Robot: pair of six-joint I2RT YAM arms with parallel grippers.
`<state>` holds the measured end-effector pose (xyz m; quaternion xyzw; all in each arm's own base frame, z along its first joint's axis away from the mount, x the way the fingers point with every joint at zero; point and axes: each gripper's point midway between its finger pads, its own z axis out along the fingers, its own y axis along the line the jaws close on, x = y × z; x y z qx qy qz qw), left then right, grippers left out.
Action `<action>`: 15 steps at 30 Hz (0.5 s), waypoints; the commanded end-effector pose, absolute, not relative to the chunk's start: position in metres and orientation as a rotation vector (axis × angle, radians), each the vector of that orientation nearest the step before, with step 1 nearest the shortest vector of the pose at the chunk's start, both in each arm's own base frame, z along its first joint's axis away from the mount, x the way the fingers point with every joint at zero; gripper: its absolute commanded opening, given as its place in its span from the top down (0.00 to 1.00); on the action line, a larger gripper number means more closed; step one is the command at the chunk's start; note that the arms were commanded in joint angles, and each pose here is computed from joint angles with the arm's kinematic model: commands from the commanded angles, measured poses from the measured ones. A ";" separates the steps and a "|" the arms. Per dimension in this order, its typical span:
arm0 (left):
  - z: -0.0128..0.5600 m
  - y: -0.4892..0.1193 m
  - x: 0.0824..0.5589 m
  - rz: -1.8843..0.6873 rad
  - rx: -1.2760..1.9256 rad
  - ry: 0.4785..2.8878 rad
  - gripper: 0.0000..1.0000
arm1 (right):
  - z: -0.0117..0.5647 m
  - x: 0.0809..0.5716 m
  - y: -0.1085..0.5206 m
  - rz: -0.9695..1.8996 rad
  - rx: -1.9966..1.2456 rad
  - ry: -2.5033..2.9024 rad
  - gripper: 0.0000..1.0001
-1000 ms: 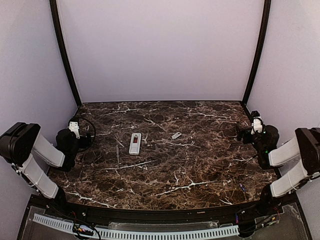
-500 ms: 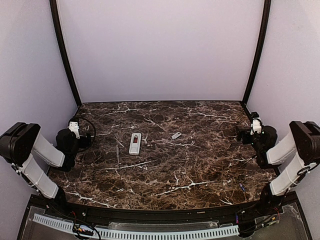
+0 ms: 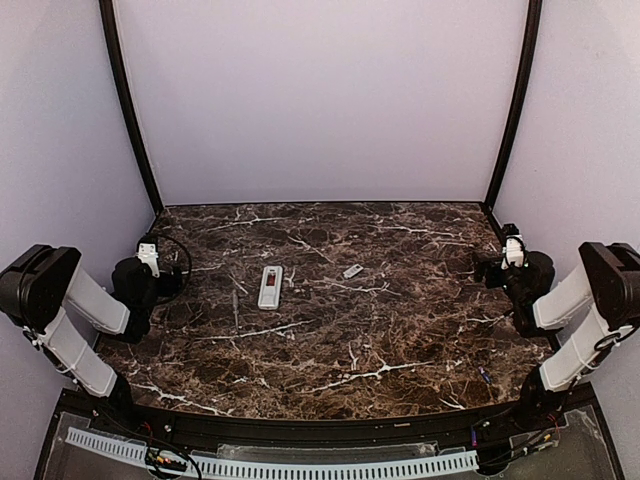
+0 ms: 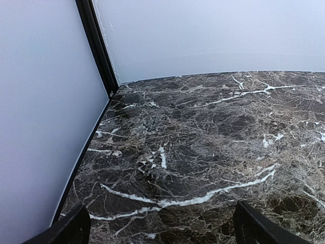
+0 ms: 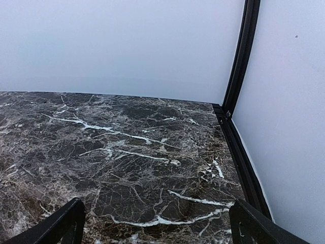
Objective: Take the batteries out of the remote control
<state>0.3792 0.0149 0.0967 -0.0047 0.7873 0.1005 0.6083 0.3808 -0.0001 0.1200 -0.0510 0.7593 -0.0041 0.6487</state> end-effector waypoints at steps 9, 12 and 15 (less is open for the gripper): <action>0.104 0.017 0.382 0.234 -0.021 1.796 0.01 | 0.131 0.385 -0.004 -0.016 -0.095 1.688 0.01; 0.104 0.017 0.382 0.234 -0.022 1.795 0.01 | 0.130 0.385 -0.004 -0.016 -0.095 1.689 0.01; 0.104 0.017 0.382 0.232 -0.022 1.795 0.01 | 0.130 0.386 -0.004 -0.014 -0.096 1.690 0.02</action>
